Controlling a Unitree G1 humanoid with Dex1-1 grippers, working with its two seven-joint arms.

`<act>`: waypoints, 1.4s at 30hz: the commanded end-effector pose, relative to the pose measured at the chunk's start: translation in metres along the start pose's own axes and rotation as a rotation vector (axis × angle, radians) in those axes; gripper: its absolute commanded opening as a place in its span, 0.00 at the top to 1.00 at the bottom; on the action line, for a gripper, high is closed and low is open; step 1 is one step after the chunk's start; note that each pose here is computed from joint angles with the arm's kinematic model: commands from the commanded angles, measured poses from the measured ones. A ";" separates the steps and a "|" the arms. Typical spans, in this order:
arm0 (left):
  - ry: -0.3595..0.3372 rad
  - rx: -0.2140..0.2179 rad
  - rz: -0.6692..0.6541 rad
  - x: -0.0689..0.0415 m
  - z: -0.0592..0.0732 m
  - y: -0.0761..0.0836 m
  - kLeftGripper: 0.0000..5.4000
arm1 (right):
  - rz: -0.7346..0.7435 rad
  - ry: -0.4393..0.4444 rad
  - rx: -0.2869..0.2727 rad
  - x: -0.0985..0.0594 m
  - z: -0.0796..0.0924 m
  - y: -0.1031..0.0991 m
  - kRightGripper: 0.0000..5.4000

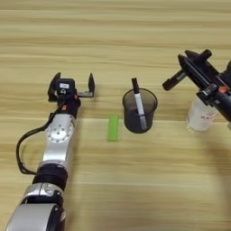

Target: Move the objects on the table

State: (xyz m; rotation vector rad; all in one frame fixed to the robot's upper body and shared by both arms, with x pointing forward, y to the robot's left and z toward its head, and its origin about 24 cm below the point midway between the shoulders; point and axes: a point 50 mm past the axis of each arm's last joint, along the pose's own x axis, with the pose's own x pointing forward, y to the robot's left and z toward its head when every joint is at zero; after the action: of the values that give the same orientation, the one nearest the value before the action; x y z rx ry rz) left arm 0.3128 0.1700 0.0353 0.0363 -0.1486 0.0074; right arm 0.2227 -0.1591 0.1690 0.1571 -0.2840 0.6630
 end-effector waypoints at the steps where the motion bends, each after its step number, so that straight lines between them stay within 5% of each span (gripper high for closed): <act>1: 0.003 0.013 -0.006 0.002 0.001 -0.001 0.00 | -0.006 0.117 0.028 -0.019 -0.006 0.003 0.84; 8: 0.003 0.013 -0.007 0.002 0.001 -0.002 0.00 | 0.004 0.349 0.169 -0.037 -0.034 0.002 0.84; 12: 0.001 0.013 -0.006 0.001 0.001 -0.001 0.00 | -0.050 0.603 0.262 -0.036 -0.092 -0.014 0.84; 17: 0.000 0.013 -0.005 0.001 0.001 -0.001 0.00 | -0.098 0.731 0.271 -0.036 -0.128 -0.027 0.84; 23: 0.000 0.013 -0.005 0.001 0.001 0.000 0.00 | -0.119 0.762 0.221 -0.028 -0.146 -0.031 0.84; 31: 0.002 0.014 -0.006 0.001 0.001 0.000 0.00 | -0.129 0.719 0.217 -0.024 -0.146 -0.031 0.84; 42: 0.003 0.014 -0.007 0.001 0.001 0.000 0.00 | -0.054 0.648 0.212 -0.021 -0.132 -0.012 0.47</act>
State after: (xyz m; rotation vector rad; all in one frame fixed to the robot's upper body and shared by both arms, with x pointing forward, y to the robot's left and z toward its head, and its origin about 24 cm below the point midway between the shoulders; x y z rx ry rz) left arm 0.3128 0.1705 0.0354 0.0410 -0.1479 0.0071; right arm 0.2453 -0.1521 0.0349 0.1442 0.4118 0.6399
